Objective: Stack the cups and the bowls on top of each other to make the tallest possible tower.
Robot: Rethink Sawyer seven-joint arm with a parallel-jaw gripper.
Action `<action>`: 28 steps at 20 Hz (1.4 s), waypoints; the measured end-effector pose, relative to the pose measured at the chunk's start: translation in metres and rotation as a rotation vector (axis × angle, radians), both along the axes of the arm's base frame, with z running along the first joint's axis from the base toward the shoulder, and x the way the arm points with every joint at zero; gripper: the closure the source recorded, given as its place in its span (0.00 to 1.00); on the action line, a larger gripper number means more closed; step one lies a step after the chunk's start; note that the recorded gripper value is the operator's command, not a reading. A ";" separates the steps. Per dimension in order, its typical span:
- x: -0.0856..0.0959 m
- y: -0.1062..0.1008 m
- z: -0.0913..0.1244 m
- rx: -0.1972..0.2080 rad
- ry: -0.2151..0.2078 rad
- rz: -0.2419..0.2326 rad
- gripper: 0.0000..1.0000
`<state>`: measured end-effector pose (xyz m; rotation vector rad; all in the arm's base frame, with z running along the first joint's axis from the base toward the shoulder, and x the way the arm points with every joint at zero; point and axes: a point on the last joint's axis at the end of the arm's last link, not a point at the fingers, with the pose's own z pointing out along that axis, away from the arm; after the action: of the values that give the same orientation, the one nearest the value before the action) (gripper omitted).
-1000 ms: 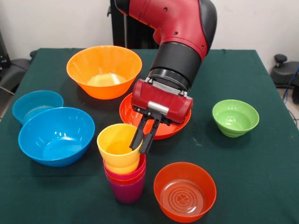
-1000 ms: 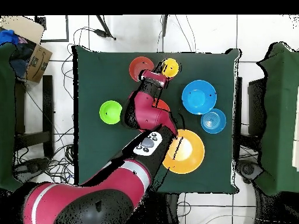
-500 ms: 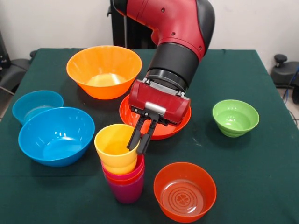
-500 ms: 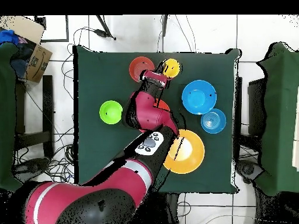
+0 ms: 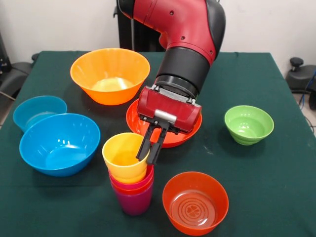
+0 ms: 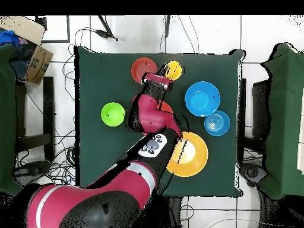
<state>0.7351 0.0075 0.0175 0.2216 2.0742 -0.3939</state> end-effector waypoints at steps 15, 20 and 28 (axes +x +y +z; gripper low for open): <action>-0.002 -0.019 -0.003 -0.005 0.010 -0.009 0.00; -0.005 -0.038 -0.003 -0.012 0.018 -0.021 0.00; -0.009 -0.084 0.002 -0.021 0.026 -0.037 0.00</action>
<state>0.7260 -0.0763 0.0196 0.2436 2.0932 -0.4425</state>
